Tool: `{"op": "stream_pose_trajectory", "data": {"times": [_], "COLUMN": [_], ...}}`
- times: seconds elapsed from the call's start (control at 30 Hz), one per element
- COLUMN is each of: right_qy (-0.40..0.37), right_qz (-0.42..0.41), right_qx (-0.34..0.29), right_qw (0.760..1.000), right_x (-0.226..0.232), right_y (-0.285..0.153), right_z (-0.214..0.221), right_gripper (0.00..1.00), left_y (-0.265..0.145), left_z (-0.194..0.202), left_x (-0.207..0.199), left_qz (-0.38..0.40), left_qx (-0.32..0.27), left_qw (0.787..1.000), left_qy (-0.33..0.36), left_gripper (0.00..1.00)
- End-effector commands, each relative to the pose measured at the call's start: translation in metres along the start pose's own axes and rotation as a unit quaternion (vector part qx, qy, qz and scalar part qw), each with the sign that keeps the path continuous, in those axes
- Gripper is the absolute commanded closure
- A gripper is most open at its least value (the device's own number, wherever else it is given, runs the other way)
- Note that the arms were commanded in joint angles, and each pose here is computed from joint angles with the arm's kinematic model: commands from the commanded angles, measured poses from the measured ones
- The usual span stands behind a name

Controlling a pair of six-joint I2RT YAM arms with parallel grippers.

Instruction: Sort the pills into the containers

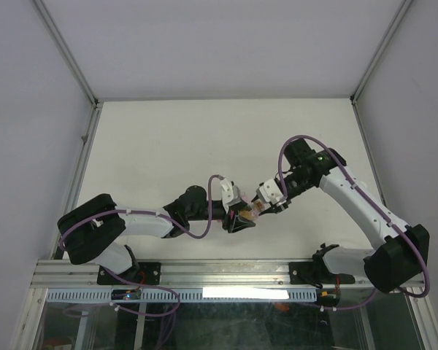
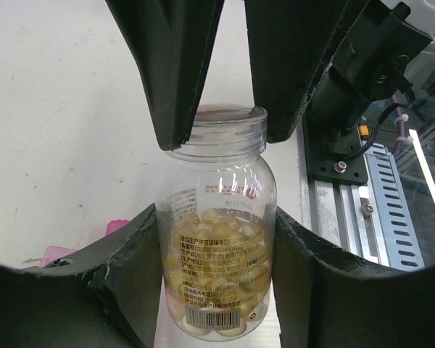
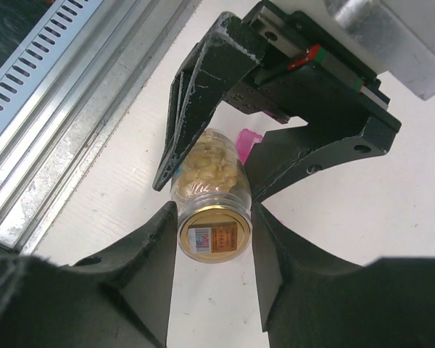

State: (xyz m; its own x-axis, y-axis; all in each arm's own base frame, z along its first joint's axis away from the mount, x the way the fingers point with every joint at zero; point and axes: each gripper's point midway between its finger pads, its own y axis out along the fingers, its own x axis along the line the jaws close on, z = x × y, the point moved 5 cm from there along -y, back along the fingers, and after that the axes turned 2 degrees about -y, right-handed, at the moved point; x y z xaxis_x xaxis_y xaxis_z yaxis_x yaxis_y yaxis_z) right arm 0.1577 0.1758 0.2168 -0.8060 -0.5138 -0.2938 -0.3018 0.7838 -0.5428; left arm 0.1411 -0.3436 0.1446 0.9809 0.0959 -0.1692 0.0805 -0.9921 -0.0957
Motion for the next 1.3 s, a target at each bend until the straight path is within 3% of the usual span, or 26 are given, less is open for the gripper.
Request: {"op": "stream_pose_trajectory", "data": {"times": [0.0, 0.13, 0.23, 0.4, 0.63, 1.0, 1.27], "right_qy": [-0.065, 0.005, 0.059, 0.203, 0.337, 0.349, 0.302], "right_qz": [0.034, 0.074, 0.098, 0.103, 0.102, 0.096, 0.095], "right_qx": [-0.030, -0.040, -0.036, -0.052, -0.024, -0.019, 0.008], "right_qw": [0.997, 0.996, 0.993, 0.972, 0.936, 0.932, 0.948], "right_x": [-0.016, -0.017, -0.015, -0.002, 0.012, 0.011, 0.012], "right_y": [-0.002, -0.006, -0.013, -0.015, 0.001, 0.008, 0.008], "right_z": [-0.017, -0.025, -0.030, -0.036, -0.010, -0.008, -0.005], "right_gripper": [0.57, 0.26, 0.18, 0.15, 0.20, 0.36, 0.74], "left_y": [0.001, 0.000, -0.003, -0.005, -0.004, -0.002, -0.003], "left_z": [-0.017, -0.017, -0.018, -0.022, -0.025, -0.025, -0.025], "left_x": [-0.009, -0.009, -0.009, -0.010, -0.010, -0.009, -0.010], "left_qz": [0.037, 0.036, 0.032, 0.027, 0.027, 0.024, 0.024], "left_qx": [-0.038, -0.039, -0.043, -0.051, -0.060, -0.059, -0.055], "left_qw": [0.999, 0.999, 0.999, 0.998, 0.998, 0.998, 0.998], "left_qy": [0.005, 0.007, 0.008, 0.010, 0.005, -0.002, -0.005], "left_gripper": [1.00, 1.00, 1.00, 1.00, 1.00, 1.00, 1.00]}}
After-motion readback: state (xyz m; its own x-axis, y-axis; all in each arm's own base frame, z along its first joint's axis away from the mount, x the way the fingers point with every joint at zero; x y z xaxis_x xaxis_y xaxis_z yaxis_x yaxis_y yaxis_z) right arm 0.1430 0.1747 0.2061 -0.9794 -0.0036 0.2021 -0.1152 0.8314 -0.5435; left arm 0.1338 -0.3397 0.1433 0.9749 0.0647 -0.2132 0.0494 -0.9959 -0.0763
